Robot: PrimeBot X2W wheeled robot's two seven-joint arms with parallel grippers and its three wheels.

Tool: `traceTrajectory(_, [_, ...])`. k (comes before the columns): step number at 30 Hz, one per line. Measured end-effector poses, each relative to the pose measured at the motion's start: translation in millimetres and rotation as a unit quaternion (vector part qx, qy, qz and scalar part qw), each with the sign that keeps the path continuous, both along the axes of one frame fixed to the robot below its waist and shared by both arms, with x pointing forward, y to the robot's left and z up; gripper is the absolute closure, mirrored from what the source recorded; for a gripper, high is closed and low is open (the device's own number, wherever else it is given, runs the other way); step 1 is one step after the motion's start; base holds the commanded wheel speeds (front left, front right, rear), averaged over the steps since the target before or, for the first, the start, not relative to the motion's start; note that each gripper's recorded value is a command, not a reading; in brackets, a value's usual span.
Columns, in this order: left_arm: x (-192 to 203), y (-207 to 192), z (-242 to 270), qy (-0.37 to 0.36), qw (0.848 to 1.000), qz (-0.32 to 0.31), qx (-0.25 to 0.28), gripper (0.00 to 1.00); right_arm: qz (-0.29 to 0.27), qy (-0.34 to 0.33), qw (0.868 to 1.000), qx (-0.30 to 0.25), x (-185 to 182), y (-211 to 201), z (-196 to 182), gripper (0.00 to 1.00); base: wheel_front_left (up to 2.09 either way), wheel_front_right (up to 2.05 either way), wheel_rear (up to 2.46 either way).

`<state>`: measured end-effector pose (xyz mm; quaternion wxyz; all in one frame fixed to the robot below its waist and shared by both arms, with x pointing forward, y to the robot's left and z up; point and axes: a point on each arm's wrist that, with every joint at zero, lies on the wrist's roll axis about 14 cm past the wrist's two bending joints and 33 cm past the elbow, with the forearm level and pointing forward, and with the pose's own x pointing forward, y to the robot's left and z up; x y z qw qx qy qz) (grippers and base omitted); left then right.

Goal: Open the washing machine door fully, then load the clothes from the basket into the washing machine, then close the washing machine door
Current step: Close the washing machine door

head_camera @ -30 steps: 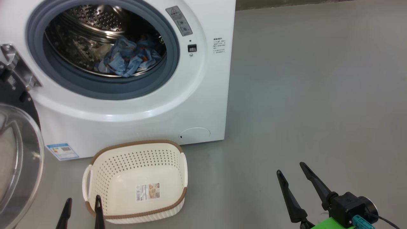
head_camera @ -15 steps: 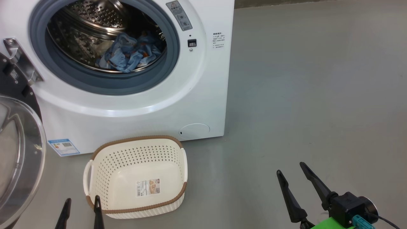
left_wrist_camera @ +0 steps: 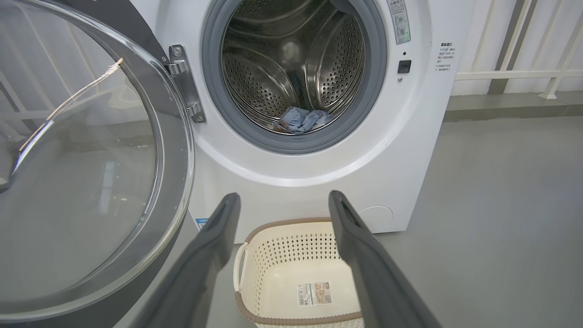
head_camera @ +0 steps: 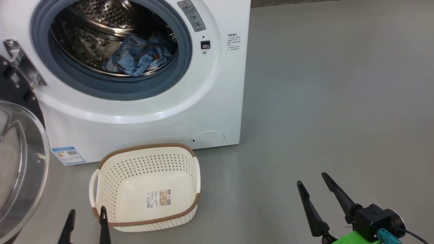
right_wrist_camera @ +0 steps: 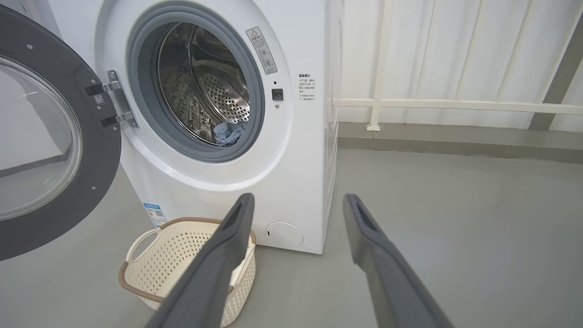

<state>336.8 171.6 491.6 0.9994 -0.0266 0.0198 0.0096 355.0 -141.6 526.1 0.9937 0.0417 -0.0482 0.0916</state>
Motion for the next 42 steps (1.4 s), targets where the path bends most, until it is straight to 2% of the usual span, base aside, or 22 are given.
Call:
traceTrajectory(12, [-6.8, 9.6, -0.1, -0.001, 1.000, 0.020, -0.002, 0.00, 0.019, 0.000, 1.000, -0.002, 6.8, 11.6, 1.5, 0.00, 0.00, 0.00, 0.00])
traceTrajectory(23, [-29.2, 47.8, 6.4, -0.013, 0.995, 0.094, -0.006, 0.00, 0.098, 0.005, 0.995, -0.011, 21.6, 57.7, -0.2, 0.00, 0.00, 0.00, 0.00])
traceTrajectory(34, [-75.3, 95.3, 12.0, -0.023, 0.980, 0.198, -0.006, 0.00, 0.199, 0.004, 0.980, -0.012, 31.0, 124.7, -1.6, 0.00, 0.00, 0.00, 0.00])
traceTrajectory(42, [-115.8, 124.6, 14.0, -0.026, 0.963, 0.267, -0.006, 0.00, 0.280, 0.003, 0.960, -0.008, 24.3, 180.6, -1.3, 0.00, 0.00, 0.00, 0.00])
